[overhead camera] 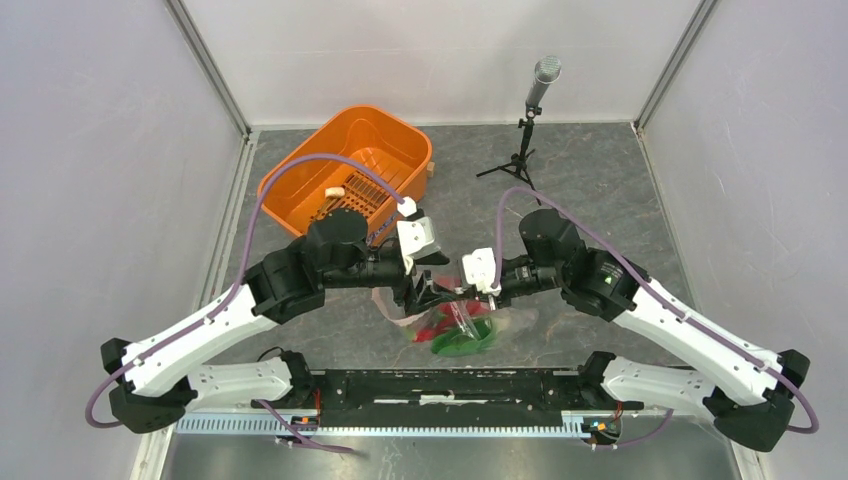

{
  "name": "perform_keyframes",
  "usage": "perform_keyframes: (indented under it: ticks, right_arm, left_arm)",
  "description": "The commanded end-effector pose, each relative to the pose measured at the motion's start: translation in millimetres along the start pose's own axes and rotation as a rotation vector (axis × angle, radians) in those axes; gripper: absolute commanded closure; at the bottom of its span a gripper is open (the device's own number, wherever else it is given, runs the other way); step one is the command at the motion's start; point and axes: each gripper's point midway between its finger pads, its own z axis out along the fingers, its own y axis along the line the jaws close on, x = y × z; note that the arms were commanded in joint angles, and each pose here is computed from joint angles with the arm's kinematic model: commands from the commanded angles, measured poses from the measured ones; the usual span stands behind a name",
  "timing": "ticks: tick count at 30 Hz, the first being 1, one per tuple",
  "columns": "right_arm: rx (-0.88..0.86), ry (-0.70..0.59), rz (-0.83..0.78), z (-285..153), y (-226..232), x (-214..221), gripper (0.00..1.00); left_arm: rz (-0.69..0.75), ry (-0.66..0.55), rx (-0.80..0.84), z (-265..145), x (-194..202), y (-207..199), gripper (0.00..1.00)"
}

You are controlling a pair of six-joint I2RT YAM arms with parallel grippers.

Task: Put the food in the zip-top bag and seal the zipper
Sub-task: Zip the zipper food storage bag at the center of the board.

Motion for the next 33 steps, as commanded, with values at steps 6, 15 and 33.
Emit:
perform_keyframes:
  ticks: [6, 15, 33]
  right_arm:
    - [0.031, -0.080, -0.010, -4, -3, -18, 1.00]
    - [0.060, -0.098, 0.009, -4, -9, -22, 1.00]
    - [0.186, -0.127, 0.016, -21, -14, -22, 1.00]
  left_arm:
    - [0.086, -0.040, -0.065, 2, -12, 5, 0.33]
    - [0.111, -0.039, -0.036, 9, -8, -7, 0.56]
    - [0.135, 0.029, -0.121, -20, 21, 2, 0.98]
